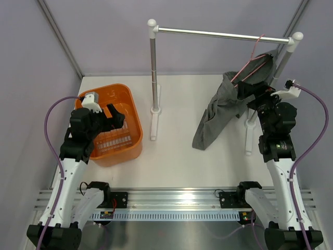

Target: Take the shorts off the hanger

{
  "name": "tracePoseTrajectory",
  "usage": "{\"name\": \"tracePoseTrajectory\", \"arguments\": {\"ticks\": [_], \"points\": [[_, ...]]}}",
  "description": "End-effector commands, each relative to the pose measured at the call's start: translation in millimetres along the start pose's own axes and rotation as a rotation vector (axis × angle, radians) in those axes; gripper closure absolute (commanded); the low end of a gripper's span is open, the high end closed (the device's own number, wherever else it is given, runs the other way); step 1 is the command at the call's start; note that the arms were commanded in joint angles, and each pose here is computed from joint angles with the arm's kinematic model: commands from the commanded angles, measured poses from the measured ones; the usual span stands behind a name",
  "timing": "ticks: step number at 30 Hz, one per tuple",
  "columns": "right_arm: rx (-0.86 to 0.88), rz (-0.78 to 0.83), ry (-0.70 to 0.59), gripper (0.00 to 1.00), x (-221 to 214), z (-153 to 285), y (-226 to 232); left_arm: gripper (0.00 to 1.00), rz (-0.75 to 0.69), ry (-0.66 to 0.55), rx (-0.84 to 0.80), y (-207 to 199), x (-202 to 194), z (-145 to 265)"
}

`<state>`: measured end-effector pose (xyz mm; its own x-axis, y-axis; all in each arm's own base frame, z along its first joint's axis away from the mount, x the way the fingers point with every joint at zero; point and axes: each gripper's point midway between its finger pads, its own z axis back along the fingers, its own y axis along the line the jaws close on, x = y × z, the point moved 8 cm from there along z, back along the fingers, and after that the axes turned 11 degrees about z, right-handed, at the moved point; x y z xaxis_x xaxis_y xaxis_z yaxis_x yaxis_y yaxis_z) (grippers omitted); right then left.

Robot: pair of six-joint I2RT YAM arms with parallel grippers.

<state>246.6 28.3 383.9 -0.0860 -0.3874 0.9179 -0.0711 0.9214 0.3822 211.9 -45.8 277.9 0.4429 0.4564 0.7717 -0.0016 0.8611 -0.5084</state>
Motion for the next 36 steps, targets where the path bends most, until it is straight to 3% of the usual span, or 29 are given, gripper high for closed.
{"name": "tracePoseTrajectory", "arguments": {"ticks": [1, 4, 7, 13, 20, 25, 28, 36], "points": [[0.039, -0.026, -0.077, 0.01, 25.6, 16.2, 12.2, 0.01, 0.023, -0.077, -0.029, -9.3, 15.6, 4.2], [-0.066, -0.184, -0.098, 0.0, 28.9, 30.7, 7.9, 0.01, 0.025, -0.064, -0.008, -8.3, 15.6, 4.8], [0.019, -0.128, -0.14, 0.01, 42.7, 48.0, 18.5, 0.01, 0.026, -0.054, -0.003, -8.7, 15.8, 6.1], [-0.058, -0.036, -0.216, 0.0, 73.9, 56.9, 18.3, 0.01, 0.059, -0.097, -0.018, -12.7, 19.6, 13.8], [-0.101, 0.103, -0.045, 0.0, 104.9, -0.8, 27.9, 0.01, 0.075, -0.067, -0.054, -16.0, 16.8, 10.2], [-0.103, 0.124, 0.038, 0.03, 108.5, -34.1, 30.7, 0.01, 0.063, -0.083, -0.038, -14.1, 17.3, 14.2], [-0.165, 0.149, 0.154, 0.06, 100.8, -50.1, 26.0, 0.01, 0.046, -0.089, -0.032, -13.5, 18.0, 17.3], [-0.256, 0.222, 0.207, 0.13, 89.5, -66.5, 30.8, 0.01, 0.012, -0.073, -0.049, -14.2, 16.7, 19.4]]}}
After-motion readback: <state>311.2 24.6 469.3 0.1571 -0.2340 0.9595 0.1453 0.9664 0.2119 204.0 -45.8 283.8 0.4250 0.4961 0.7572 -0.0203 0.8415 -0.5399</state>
